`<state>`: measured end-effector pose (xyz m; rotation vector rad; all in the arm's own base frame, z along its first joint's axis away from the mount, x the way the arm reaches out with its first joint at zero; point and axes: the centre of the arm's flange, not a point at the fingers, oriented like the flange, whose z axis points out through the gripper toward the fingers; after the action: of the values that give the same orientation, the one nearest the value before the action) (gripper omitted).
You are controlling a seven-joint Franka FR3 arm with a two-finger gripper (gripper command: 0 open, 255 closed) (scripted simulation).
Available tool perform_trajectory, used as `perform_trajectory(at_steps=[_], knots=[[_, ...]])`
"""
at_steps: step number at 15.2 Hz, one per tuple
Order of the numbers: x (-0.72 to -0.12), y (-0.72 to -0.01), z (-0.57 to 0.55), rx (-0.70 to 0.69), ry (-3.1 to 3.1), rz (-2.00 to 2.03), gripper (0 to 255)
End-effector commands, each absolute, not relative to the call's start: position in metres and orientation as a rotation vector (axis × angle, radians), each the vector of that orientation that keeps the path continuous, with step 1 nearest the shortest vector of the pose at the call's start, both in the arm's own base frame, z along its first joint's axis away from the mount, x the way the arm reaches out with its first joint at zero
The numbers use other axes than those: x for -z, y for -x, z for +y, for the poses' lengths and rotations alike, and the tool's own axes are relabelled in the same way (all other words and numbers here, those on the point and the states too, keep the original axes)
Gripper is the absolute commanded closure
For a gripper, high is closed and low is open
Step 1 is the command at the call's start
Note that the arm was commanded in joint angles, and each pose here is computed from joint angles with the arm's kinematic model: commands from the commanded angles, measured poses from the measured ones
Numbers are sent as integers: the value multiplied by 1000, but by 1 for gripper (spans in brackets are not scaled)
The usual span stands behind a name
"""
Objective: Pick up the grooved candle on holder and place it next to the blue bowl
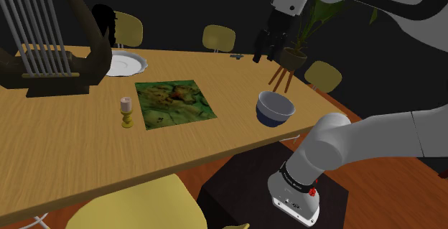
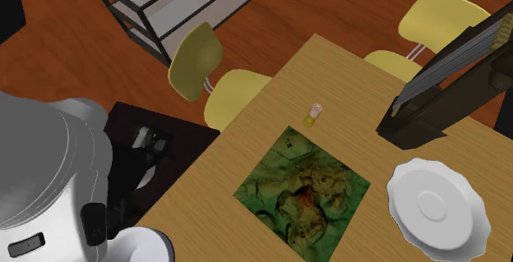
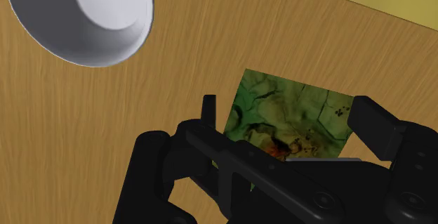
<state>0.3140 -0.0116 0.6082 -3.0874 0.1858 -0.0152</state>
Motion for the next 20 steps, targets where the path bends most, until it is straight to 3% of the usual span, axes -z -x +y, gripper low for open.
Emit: perform_trajectory(at_steps=[1,20], knots=[[-608,-314,-12,15,3087,186,0],[-500,-449,176,9,3122,179,0]])
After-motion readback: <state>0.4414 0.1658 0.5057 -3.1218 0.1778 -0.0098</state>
